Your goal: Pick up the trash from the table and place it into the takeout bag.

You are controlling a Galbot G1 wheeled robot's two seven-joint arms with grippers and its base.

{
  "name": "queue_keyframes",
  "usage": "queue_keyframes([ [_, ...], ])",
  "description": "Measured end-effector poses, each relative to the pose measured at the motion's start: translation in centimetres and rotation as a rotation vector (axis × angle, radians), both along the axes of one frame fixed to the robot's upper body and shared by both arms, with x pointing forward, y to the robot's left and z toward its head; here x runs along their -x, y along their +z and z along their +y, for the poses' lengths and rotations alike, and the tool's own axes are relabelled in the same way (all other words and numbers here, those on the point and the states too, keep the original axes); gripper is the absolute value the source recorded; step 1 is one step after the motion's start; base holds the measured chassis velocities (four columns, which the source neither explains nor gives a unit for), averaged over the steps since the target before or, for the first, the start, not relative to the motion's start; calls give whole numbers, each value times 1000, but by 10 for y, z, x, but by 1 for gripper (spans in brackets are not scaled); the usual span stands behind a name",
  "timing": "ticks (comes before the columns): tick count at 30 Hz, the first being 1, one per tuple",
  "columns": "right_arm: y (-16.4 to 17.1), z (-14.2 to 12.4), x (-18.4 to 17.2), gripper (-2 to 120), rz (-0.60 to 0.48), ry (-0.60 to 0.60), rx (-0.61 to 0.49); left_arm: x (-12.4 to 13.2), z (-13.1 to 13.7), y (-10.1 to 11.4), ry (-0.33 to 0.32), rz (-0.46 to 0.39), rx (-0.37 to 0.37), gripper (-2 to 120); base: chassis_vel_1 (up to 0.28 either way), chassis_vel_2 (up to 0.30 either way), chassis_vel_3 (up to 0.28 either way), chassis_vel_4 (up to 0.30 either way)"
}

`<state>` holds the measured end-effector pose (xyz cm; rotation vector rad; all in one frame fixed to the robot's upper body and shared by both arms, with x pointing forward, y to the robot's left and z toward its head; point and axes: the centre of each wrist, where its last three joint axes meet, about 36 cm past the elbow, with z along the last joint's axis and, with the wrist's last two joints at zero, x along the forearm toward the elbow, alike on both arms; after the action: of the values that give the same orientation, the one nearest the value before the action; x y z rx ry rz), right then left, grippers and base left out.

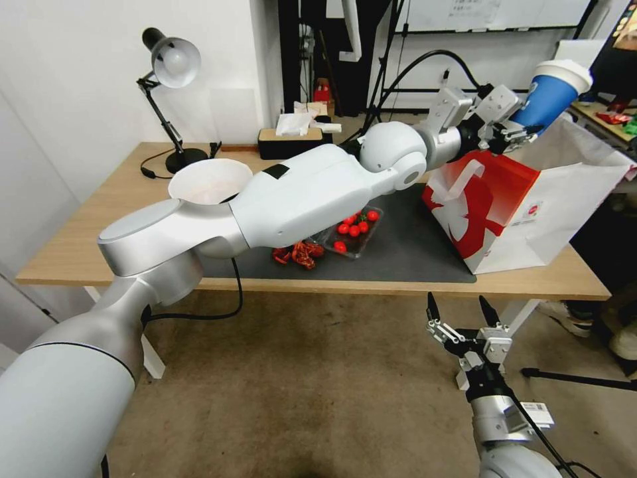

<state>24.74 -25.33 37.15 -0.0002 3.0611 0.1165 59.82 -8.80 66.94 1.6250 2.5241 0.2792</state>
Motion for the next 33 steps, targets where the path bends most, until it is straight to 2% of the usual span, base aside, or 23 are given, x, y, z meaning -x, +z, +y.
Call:
queue_keyframes([
  [1, 0, 0, 0, 100, 0, 0, 0, 0, 0, 0, 0, 0, 0, 45, 0, 0, 0, 0],
  [3, -1, 0, 0, 100, 1, 2, -1, 2, -1, 0, 8, 1, 3, 53, 0, 0, 0, 0],
  [4, -1, 0, 0, 100, 1, 2, -2, 4, -2, 1, 7, 3, 6, 61, 0, 0, 0, 0],
  [6, -1, 0, 0, 100, 1, 2, -2, 4, -2, 1, 7, 3, 6, 63, 0, 0, 0, 0],
  [8, -2, 1, 0, 100, 2, 2, -4, 5, -2, 3, 8, 5, 10, 73, 0, 0, 0, 0],
  [9, -2, 1, 0, 100, 2, 2, -4, 5, -2, 3, 8, 5, 10, 73, 0, 0, 0, 0],
  [12, -2, 1, 0, 100, 3, 2, -4, 6, -2, 5, 15, 8, 18, 88, 0, 0, 0, 0],
  [13, -2, 1, 0, 100, 3, 2, -4, 6, -2, 5, 15, 8, 18, 88, 0, 0, 0, 0],
  [15, -2, 1, 1, 100, 4, 3, -5, 7, 0, 6, 28, 16, 31, 96, 0, 0, 0, 0],
  [19, -1, 2, 1, 100, 3, 8, -5, 7, 7, 4, 48, 29, 52, 100, 0, 0, 0, 0],
  [22, -1, 2, 2, 100, 4, 15, -6, 8, 22, -3, 74, 36, 86, 100, 0, 0, 0, 0],
  [24, -1, 2, 2, 100, 3, 16, -7, 12, 48, -17, 118, 52, 118, 100, 0, 0, 0, 0],
  [25, -1, 2, 2, 100, 3, 16, -7, 12, 48, -17, 118, 52, 118, 100, 0, 0, 0, 0],
  [26, -1, 2, 2, 100, 1, 16, -9, 16, 73, -31, 161, 63, 127, 100, 0, 0, 0, 0],
  [27, -1, 3, 2, 100, 1, 16, -9, 18, 83, -37, 178, 70, 128, 100, 0, 0, 0, 0],
  [28, -1, 2, 3, 100, 1, 16, -10, 24, 117, -56, 231, 86, 131, 100, 0, 0, 0, 0],
  [29, -1, 2, 3, 100, 1, 16, -10, 24, 117, -56, 231, 86, 131, 100, 0, 0, 0, 0],
  [32, -1, 2, 5, 100, 3, 18, -10, 40, 162, -86, 296, 109, 141, 100, 0, 0, 0, 0],
  [33, -1, 2, 5, 100, 3, 18, -10, 40, 162, -86, 296, 109, 141, 100, 0, 0, 0, 0],
])
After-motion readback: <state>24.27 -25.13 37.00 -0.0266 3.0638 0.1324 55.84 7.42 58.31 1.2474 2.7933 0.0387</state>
